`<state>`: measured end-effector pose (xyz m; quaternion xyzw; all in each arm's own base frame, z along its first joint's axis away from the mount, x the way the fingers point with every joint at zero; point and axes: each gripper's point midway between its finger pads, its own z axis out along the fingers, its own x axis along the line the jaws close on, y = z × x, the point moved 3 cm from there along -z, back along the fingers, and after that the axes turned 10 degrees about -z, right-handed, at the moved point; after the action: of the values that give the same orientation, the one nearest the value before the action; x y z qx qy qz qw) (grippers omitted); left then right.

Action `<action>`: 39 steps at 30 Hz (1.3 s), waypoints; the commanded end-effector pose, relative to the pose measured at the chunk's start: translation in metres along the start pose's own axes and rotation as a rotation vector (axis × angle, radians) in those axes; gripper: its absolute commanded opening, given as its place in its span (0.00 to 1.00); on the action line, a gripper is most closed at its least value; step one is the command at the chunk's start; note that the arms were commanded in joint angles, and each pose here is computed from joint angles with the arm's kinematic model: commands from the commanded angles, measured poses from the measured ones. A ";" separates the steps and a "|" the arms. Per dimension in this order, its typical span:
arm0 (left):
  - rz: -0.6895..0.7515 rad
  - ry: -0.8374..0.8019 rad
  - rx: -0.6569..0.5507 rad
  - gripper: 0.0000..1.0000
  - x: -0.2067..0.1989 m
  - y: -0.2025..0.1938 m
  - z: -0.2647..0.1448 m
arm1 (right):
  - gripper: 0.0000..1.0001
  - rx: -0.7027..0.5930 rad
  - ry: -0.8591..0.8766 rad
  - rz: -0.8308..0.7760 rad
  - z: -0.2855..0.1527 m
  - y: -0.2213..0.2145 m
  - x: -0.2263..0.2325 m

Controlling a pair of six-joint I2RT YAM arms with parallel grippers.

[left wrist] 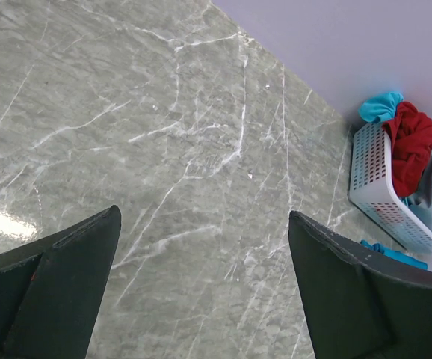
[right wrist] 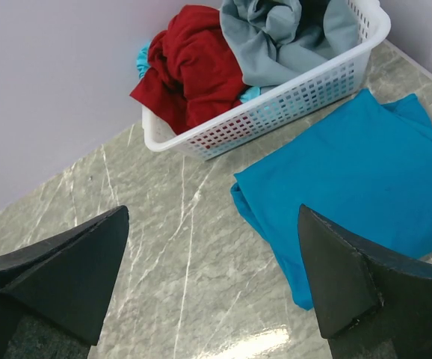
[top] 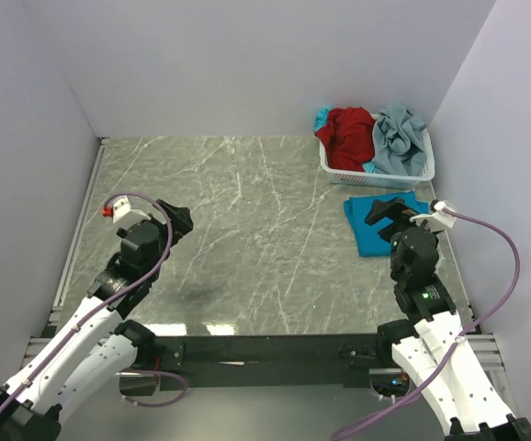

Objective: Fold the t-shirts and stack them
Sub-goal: Grab the tshirt from the pile

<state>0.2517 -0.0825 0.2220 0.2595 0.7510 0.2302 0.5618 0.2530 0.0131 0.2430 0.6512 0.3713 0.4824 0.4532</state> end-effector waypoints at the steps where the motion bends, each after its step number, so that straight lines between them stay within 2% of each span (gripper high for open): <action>1: -0.005 -0.026 -0.041 0.99 -0.007 0.008 0.002 | 1.00 -0.055 0.026 0.024 -0.003 0.024 0.009; 9: -0.029 -0.004 -0.063 0.99 -0.002 0.008 0.006 | 1.00 -0.050 0.106 -0.048 0.000 0.019 0.019; 12: -0.024 -0.018 -0.046 0.99 -0.005 0.004 0.008 | 1.00 -0.019 0.100 -0.061 0.008 0.024 0.026; 15: -0.016 -0.005 -0.047 1.00 -0.002 0.003 0.010 | 1.00 0.040 0.011 -0.081 0.026 0.029 0.027; 16: -0.013 -0.002 -0.047 0.99 -0.002 0.002 0.010 | 1.00 0.088 -0.036 -0.109 0.039 0.020 0.025; 17: -0.009 0.000 -0.044 0.99 0.000 0.001 0.010 | 1.00 0.080 -0.067 -0.118 0.045 0.036 0.027; 19: -0.009 -0.010 -0.045 0.99 -0.001 0.000 0.011 | 1.00 0.130 -0.132 -0.139 0.071 0.031 0.018; 20: -0.005 -0.009 -0.043 0.99 0.001 -0.002 0.012 | 1.00 0.120 -0.116 -0.112 0.081 0.047 0.023; 22: -0.003 -0.006 -0.042 0.99 0.002 -0.002 0.012 | 0.99 0.173 -0.179 -0.097 0.113 0.042 0.003; 23: 0.003 -0.004 -0.041 0.99 0.003 -0.003 0.012 | 0.97 0.165 -0.156 -0.077 0.126 0.055 0.007; 25: 0.004 -0.003 -0.039 0.99 0.005 -0.004 0.012 | 0.96 0.235 -0.209 -0.091 0.160 0.041 -0.011; 27: 0.007 -0.007 -0.038 0.99 0.005 -0.004 0.012 | 0.94 0.236 -0.216 -0.133 0.184 0.057 -0.009; 28: 0.007 -0.004 -0.040 0.99 0.006 -0.005 0.012 | 0.93 0.299 -0.243 -0.164 0.205 0.035 -0.015; 30: 0.005 0.003 -0.050 0.99 0.008 -0.003 0.013 | 0.90 0.315 -0.265 -0.194 0.226 0.048 -0.013; 31: 0.012 0.009 -0.050 0.99 0.009 -0.004 0.013 | 0.90 0.371 -0.288 -0.217 0.244 0.027 -0.020; 33: 0.015 0.019 -0.052 0.99 0.010 -0.003 0.013 | 0.88 0.356 -0.293 -0.231 0.265 0.039 -0.018; 34: 0.017 0.022 -0.057 0.99 0.010 -0.002 0.014 | 0.88 0.416 -0.302 -0.246 0.278 0.017 -0.024; 35: 0.020 0.027 -0.060 0.99 0.011 -0.002 0.014 | 0.86 0.387 -0.287 -0.246 0.290 0.031 -0.018; 36: 0.017 0.027 -0.061 0.99 0.011 -0.002 0.014 | 0.85 0.424 -0.287 -0.256 0.302 0.014 -0.022; 38: 0.023 0.032 -0.062 0.99 0.013 -0.003 0.016 | 0.81 0.443 -0.253 -0.250 0.313 0.015 -0.015; 39: 0.025 0.037 -0.062 0.99 0.013 -0.004 0.017 | 0.80 0.475 -0.240 -0.252 0.320 0.000 -0.016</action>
<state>0.2594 -0.0802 0.2034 0.2553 0.7553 0.2477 0.5504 0.5512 -0.0751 0.1969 0.7456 0.4715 0.2444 0.4026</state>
